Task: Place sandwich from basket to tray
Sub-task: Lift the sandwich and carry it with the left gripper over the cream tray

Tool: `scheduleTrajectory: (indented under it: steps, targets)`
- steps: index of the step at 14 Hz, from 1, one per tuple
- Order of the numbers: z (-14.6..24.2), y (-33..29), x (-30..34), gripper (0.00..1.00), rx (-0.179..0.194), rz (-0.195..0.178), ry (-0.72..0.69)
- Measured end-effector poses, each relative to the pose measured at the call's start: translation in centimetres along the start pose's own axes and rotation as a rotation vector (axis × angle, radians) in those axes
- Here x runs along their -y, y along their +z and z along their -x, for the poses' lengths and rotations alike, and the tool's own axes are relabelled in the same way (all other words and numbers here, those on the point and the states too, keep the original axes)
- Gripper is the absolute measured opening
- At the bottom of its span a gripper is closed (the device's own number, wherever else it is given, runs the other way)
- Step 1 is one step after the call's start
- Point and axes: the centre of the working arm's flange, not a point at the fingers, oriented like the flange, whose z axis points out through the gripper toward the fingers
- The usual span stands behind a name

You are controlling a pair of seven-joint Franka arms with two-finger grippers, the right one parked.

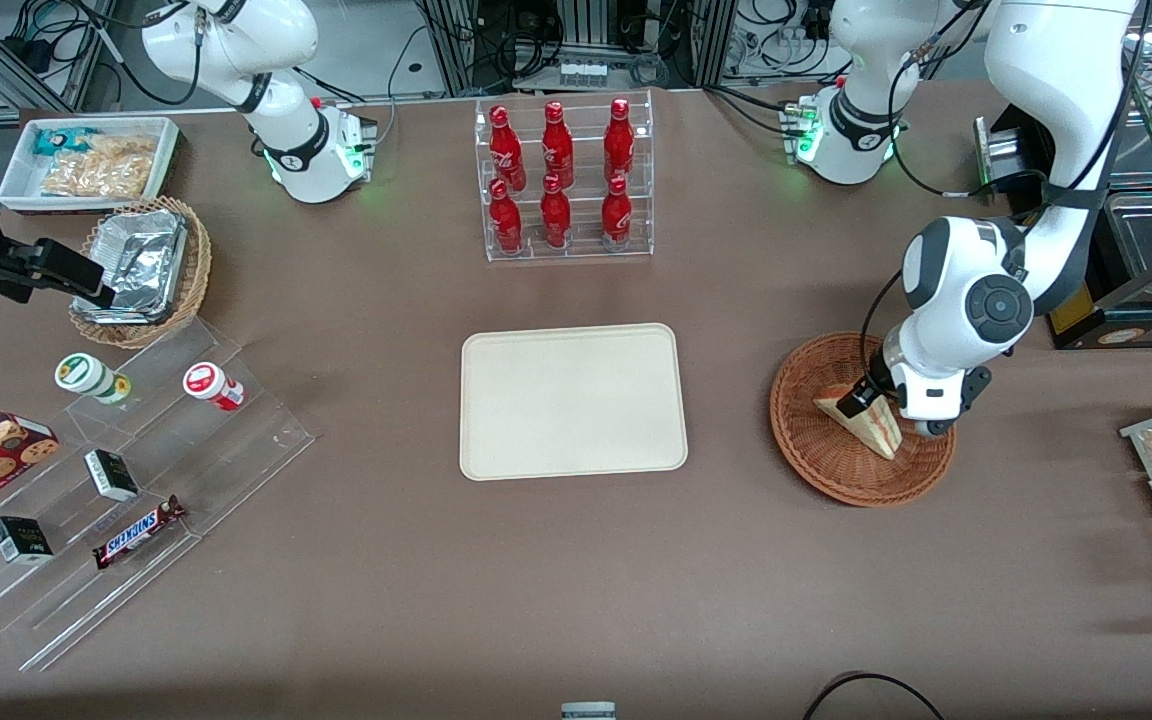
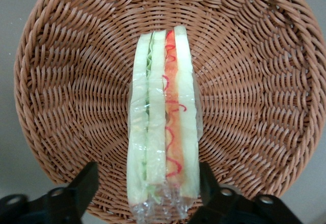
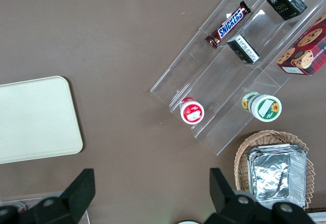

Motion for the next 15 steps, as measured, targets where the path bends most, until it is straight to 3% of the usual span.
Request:
scheduleTrajectory:
  steps: [4, 7, 11, 15]
  targets:
    - [-0.4, -0.7, -0.4, 0.39, -0.011, 0.016, -0.018]
    - [-1.0, -2.4, -1.1, 0.16, -0.008, 0.010, -0.025]
    - [-1.5, -8.8, -2.9, 0.12, 0.025, -0.046, -0.012]
    - [3.9, -17.0, -8.1, 0.12, -0.023, -0.028, 0.108]
